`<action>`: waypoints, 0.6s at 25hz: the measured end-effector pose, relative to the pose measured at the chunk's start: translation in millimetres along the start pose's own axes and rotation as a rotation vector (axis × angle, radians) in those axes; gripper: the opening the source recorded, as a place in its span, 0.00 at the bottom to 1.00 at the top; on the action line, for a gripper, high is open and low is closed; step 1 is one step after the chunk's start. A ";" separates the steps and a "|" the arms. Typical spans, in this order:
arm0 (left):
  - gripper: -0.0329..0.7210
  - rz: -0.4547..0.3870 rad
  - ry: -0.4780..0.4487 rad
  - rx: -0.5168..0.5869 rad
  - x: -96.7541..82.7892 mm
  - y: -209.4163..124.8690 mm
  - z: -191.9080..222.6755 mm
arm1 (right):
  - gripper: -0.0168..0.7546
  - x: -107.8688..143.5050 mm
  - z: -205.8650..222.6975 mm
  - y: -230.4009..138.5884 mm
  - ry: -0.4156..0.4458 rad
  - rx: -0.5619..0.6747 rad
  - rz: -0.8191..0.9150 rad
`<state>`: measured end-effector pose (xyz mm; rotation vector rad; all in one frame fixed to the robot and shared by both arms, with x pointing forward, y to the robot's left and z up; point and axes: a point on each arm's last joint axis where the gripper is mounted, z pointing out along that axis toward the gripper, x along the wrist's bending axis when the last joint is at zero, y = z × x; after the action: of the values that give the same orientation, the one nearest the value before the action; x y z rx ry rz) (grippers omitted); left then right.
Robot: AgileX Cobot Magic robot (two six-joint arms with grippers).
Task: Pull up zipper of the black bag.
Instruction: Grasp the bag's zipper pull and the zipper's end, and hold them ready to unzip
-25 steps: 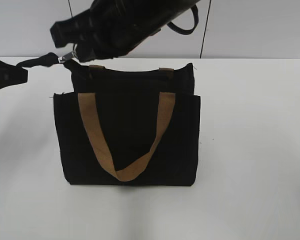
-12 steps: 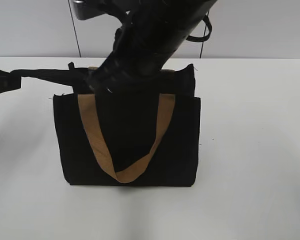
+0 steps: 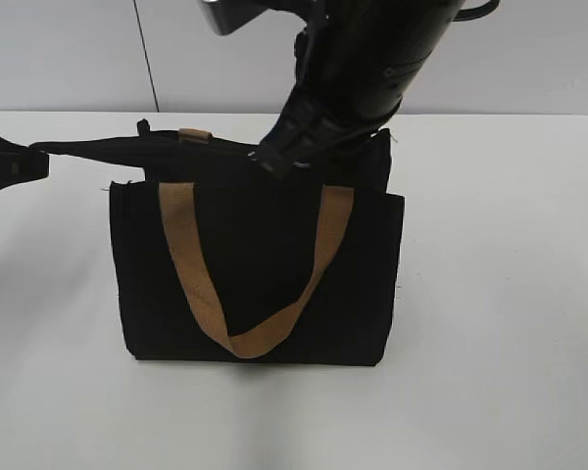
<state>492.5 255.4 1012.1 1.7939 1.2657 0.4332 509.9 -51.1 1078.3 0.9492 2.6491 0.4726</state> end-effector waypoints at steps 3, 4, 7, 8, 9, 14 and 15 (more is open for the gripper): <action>0.07 0.000 -0.017 0.002 -1.5 -0.1 0.0 | 0.00 -2.7 -6.6 -3.3 -0.021 0.015 -0.006; 0.07 0.001 -0.024 0.002 -2.4 -0.2 0.1 | 0.00 -4.6 -7.9 -4.4 -0.022 0.021 0.000; 0.07 0.001 -0.025 0.003 -2.4 -0.2 0.1 | 0.00 -18.9 -8.6 -11.5 -0.035 0.069 0.040; 0.07 0.001 -0.022 0.002 -2.2 -0.2 0.1 | 0.00 -25.5 -9.1 -14.9 -0.040 0.089 0.058; 0.07 0.001 -0.021 0.002 -2.1 -0.2 0.1 | 0.00 -30.8 -9.4 -17.2 -0.044 0.102 0.075; 0.07 0.000 -0.006 0.001 -0.5 -0.1 0.0 | 0.00 -45.9 -12.8 -24.7 0.024 0.115 0.183; 0.07 0.000 -0.006 0.001 -0.5 -0.1 0.0 | 0.00 -47.7 -12.7 -25.5 0.036 0.115 0.196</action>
<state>492.2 254.9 1012.1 1.7944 1.2619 0.4273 526.4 -103.5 1087.2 1.2546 2.6523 0.3860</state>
